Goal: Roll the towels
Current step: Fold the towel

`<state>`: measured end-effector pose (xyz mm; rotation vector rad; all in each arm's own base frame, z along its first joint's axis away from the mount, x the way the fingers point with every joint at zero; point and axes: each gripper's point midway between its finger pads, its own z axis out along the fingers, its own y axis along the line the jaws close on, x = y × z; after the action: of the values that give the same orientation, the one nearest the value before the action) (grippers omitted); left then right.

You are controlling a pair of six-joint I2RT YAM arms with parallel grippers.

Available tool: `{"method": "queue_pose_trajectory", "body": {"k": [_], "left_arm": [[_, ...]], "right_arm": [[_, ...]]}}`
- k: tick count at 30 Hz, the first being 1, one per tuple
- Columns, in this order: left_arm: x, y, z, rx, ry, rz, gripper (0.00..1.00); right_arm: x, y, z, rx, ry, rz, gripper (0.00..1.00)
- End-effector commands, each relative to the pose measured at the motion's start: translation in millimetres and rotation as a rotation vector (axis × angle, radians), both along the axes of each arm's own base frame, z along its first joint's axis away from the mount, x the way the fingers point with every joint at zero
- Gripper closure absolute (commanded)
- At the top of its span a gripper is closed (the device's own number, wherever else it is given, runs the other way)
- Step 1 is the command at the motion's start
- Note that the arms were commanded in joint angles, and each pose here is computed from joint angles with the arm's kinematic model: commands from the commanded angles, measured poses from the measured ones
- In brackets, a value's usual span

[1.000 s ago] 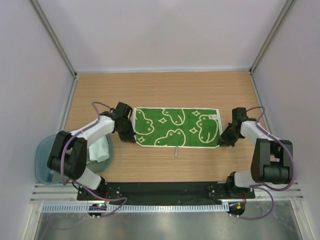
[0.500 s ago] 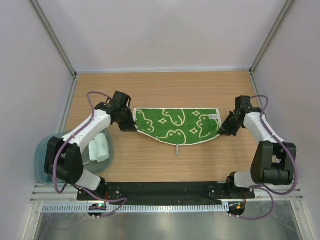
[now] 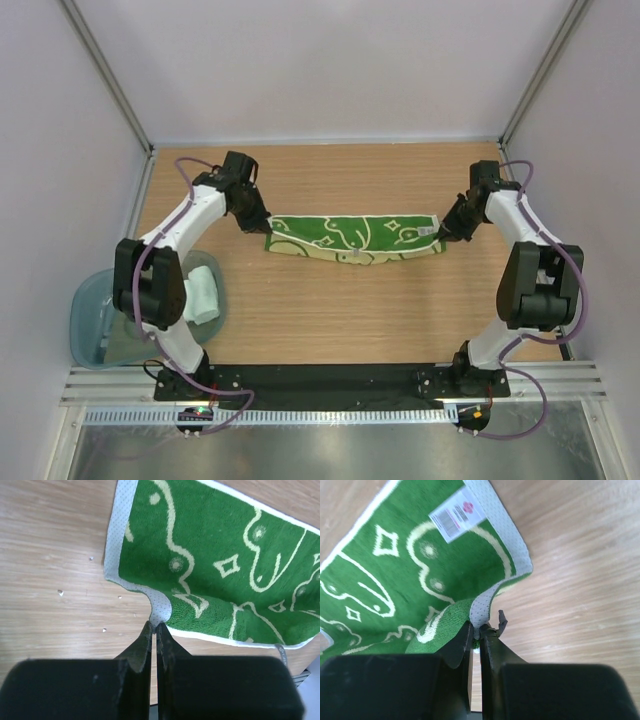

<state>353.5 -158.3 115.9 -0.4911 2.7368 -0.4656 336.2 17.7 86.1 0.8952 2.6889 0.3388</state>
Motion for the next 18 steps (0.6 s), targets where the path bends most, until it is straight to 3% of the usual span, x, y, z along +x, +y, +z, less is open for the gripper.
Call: {"method": "queue_pose_trajectory", "body": {"k": [1, 18], "left_arm": [[11, -2, 9, -0.015, -0.008, -0.02, 1.0], [48, 4, -13, 0.007, 0.022, 0.004, 1.0]], "right_arm": [[23, 0, 20, 0.006, -0.054, 0.01, 0.94], [72, -2, 14, 0.031, -0.036, -0.012, 0.95]]}}
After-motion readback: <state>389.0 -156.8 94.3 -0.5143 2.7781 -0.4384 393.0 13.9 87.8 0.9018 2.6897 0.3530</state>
